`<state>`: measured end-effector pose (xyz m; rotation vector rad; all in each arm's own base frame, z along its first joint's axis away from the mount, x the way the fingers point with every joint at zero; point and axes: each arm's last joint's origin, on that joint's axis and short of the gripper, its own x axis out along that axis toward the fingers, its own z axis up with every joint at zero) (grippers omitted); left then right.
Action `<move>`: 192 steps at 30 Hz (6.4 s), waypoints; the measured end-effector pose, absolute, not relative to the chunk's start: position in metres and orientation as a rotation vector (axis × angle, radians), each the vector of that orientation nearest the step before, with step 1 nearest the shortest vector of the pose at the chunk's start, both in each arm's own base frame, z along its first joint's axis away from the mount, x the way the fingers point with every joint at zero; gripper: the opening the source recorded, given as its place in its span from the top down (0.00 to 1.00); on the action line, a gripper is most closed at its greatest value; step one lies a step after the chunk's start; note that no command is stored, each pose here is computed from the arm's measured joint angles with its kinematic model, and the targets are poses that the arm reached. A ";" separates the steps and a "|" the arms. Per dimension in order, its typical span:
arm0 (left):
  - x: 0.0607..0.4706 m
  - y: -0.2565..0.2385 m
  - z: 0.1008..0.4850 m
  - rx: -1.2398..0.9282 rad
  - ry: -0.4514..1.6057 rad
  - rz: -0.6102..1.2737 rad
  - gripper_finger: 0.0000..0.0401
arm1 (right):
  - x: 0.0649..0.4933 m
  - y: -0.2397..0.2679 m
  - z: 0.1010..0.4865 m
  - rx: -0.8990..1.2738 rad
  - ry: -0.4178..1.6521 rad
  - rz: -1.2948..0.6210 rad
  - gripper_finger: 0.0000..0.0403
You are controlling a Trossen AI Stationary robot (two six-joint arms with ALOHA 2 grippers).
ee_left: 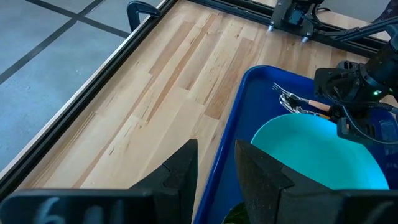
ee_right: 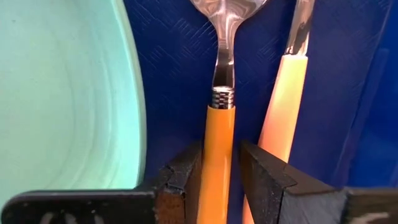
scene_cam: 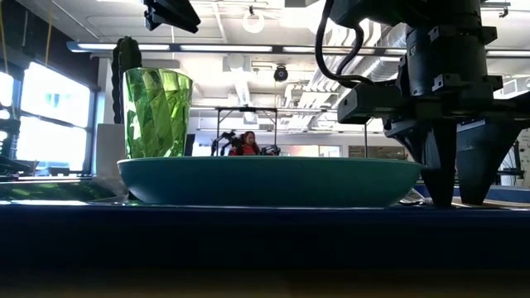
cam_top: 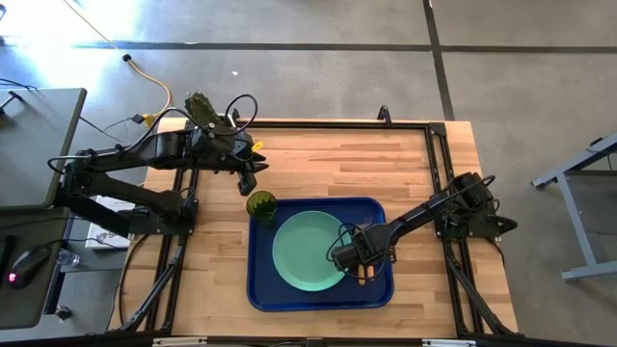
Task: Pick and place plate/cup/fork/spoon on tray
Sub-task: Put the orange spoon on the blue tray to the left of the yellow fork, then return to Home Position
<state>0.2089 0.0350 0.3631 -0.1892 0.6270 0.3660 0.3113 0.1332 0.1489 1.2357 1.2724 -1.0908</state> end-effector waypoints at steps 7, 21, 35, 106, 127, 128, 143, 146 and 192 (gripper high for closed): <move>0.209 0.035 0.363 -0.190 0.627 0.366 0.76 | 0.312 0.134 0.149 1.248 1.274 -1.084 0.76; 0.209 0.035 0.363 -0.190 0.626 0.366 0.76 | 0.313 0.134 0.149 1.259 1.275 -1.076 0.76; 0.209 0.035 0.363 -0.189 0.625 0.366 0.76 | 0.320 0.125 0.196 1.039 1.296 -1.141 0.76; 0.087 0.012 0.188 -0.307 0.058 0.132 0.89 | 0.272 0.018 0.378 0.753 0.478 -0.739 0.76; 0.091 0.014 0.172 -0.315 0.069 0.198 1.00 | 0.109 -0.009 0.439 0.432 0.426 -0.628 0.76; 0.091 0.015 0.172 -0.314 0.070 0.207 1.00 | 0.100 -0.009 0.441 0.416 0.407 -0.622 0.76; 0.091 0.015 0.173 -0.288 0.066 0.216 1.00 | 0.047 -0.010 0.356 0.451 0.215 -0.476 0.81; 0.091 0.015 0.173 -0.288 0.066 0.216 1.00 | 0.056 -0.008 0.332 0.431 0.224 -0.413 0.82; 0.091 0.015 0.173 -0.210 0.075 0.216 1.00 | 0.108 0.005 0.157 0.430 0.277 -0.029 1.00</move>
